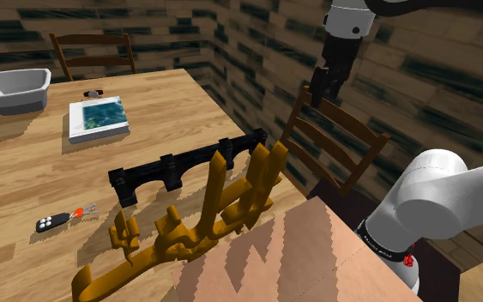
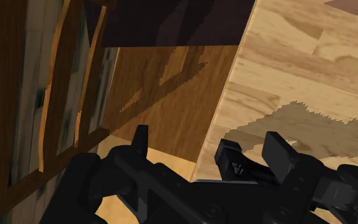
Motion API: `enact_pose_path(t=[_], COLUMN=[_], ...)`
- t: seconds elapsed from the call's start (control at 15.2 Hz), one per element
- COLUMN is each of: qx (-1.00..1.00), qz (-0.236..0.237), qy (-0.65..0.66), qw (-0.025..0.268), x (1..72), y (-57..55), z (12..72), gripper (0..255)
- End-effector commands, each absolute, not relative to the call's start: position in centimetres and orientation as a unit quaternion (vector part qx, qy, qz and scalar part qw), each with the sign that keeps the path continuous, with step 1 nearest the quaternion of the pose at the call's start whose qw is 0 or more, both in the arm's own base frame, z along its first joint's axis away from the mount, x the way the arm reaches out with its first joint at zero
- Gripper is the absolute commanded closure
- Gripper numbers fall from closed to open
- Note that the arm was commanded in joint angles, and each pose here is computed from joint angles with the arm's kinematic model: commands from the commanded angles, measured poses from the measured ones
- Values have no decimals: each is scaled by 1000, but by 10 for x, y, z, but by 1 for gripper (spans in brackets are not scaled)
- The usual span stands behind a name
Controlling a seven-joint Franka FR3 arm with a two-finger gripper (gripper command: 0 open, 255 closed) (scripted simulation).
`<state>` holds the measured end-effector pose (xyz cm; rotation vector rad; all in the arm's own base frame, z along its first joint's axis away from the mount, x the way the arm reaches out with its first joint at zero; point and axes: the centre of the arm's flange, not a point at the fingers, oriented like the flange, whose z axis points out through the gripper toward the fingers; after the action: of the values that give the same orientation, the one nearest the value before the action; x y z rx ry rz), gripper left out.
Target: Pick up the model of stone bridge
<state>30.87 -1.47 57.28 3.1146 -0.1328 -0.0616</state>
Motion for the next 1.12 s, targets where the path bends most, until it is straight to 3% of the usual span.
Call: enact_pose_path(t=[0.0,1.06], qx=[999,946], qz=[-20,8], qy=[-43,324], qw=[12,5], x=[309,453], y=[-15,99], z=[573,497], gripper=[0,0])
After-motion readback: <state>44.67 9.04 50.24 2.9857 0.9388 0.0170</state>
